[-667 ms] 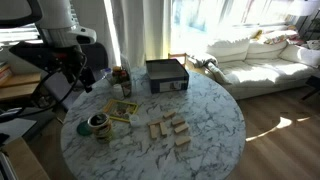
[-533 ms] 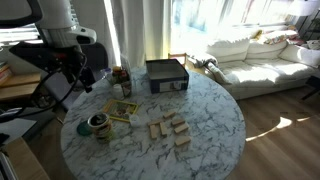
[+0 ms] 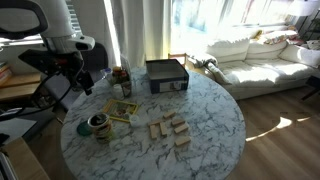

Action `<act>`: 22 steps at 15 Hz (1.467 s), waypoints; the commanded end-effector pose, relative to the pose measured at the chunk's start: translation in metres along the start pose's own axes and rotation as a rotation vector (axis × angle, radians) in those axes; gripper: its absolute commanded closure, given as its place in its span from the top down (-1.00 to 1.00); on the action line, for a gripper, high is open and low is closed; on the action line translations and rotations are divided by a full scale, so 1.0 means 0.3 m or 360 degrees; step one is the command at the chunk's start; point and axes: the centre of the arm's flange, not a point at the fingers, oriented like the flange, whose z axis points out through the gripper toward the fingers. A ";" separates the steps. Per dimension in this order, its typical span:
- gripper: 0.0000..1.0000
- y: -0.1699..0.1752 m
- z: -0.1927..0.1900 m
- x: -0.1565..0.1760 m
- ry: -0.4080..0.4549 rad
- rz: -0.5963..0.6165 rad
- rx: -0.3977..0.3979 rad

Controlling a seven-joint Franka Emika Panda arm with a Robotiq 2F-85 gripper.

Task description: Stack up the cans on the table

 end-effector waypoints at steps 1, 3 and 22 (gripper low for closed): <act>1.00 -0.100 0.176 0.048 -0.0017 0.0235 -0.0164; 1.00 -0.090 0.120 0.031 0.0011 0.0174 -0.0106; 0.57 0.043 0.410 0.098 -0.0189 0.0703 -0.0036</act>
